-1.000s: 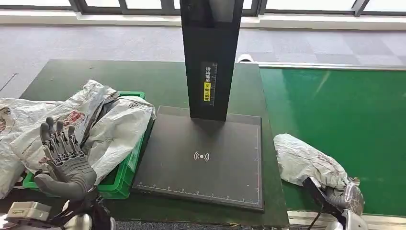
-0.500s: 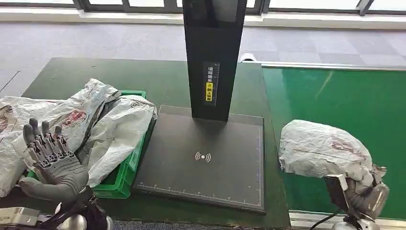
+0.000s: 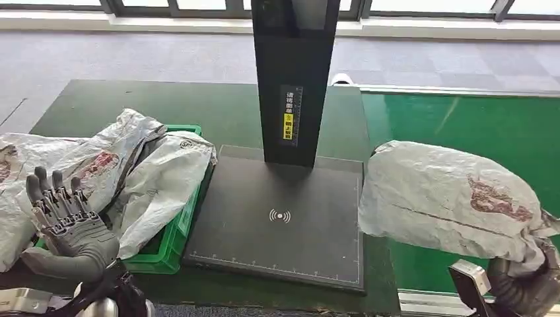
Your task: Moved the parcel from conveyor to table for the left to box.
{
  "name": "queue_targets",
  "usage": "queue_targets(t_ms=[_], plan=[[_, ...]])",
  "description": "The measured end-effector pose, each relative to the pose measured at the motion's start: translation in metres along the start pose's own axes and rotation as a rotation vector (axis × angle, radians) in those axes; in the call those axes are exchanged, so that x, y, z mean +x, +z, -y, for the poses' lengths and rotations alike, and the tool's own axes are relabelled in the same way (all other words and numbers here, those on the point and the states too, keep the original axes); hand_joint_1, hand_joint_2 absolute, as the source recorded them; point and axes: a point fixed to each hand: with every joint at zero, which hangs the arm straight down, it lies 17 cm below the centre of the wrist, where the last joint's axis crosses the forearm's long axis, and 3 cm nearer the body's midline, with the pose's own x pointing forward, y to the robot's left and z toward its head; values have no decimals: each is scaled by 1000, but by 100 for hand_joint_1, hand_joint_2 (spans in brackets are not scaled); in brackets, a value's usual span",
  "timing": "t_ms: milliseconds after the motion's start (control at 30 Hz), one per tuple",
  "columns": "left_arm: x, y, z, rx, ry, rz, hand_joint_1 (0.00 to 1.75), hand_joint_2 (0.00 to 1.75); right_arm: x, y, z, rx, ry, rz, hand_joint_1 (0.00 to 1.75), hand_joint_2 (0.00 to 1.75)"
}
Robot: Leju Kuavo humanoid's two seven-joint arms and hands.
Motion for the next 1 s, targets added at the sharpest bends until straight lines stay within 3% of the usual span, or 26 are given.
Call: queue_targets(t_ms=[367,433,500,600,700,800,1000], plan=[[1,0,0,0,1,2,0,0,15,-5,10,-31,-12,26,175,175],[1,1,5,-25,2,0,0,0,42,-1,5,19,25,116,175,175],[3,2,8,-39,-7,5,0,0,83,8,-12,83,37,202,175,175],[4,2,11,-38,-11,9,0,0,123,20,-35,134,-29,226,175,175],[5,2,10,-33,-53,22,0,0,131,21,-46,176,-58,221,175,175],[5,-7,16,-33,-117,56,0,0,122,24,-102,300,-60,149,175,175],[-16,-12,33,-80,-128,39,0,0,121,46,-177,473,-59,122,175,175]])
